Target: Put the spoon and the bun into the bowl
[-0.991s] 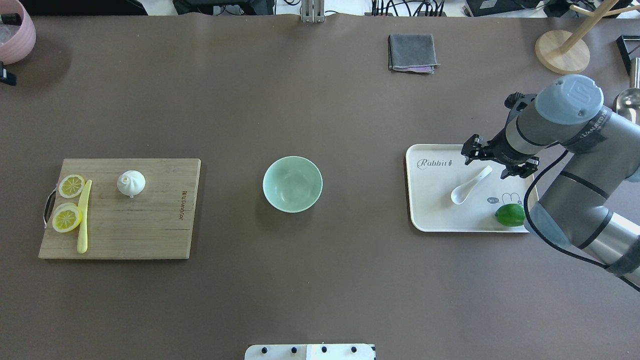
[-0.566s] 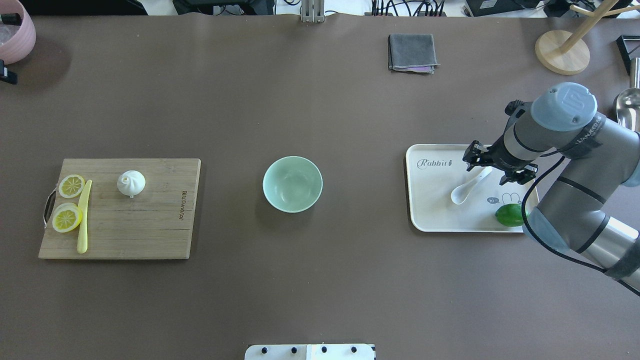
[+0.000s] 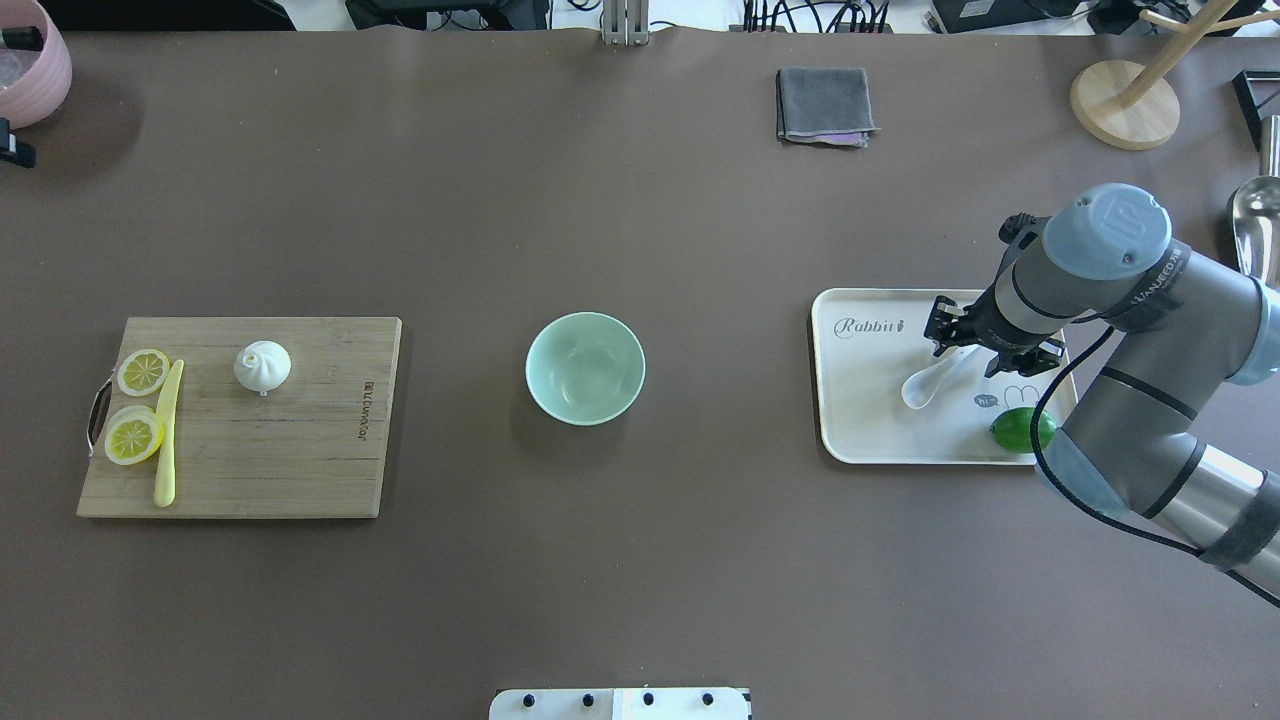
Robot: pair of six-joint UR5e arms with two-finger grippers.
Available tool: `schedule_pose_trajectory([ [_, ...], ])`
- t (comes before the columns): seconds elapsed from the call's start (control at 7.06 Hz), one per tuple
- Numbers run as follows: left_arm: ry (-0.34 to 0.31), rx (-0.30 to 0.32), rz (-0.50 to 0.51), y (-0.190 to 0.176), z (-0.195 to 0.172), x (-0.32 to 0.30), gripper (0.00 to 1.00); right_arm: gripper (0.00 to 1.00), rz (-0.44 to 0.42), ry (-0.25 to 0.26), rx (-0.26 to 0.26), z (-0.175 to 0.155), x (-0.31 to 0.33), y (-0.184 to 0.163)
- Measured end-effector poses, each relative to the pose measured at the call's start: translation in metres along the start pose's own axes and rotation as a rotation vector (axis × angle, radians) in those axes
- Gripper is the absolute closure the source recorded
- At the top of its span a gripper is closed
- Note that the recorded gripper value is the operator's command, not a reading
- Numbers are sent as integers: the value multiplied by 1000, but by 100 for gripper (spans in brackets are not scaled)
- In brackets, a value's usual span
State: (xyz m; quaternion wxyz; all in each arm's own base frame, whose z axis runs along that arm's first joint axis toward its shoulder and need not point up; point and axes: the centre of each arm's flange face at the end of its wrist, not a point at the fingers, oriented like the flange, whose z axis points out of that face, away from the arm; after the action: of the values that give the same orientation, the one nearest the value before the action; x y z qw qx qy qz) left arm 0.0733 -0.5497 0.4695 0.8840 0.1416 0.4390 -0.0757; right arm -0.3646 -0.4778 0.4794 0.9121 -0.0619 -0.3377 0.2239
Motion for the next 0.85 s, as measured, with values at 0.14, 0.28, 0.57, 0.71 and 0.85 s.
schedule_pose_trajectory([
  [0.14, 1, 1, 2, -1, 0, 1, 2, 70, 0, 2, -1, 1, 0, 1],
  [0.28, 1, 3, 3, -1, -1, 2, 2, 100, 4, 4, -2, 2, 0, 2],
  [0.57, 2, 4, 7, -3, -1, 4, 2, 100, 16, 2, -4, 2, 0, 3],
  [0.71, 4, 6, 8, -5, -1, 6, 2, 100, 17, -3, -4, 0, -2, 4],
  [0.85, 7, 8, 7, -5, -2, 8, 2, 100, 16, -16, -3, -6, -5, 4],
])
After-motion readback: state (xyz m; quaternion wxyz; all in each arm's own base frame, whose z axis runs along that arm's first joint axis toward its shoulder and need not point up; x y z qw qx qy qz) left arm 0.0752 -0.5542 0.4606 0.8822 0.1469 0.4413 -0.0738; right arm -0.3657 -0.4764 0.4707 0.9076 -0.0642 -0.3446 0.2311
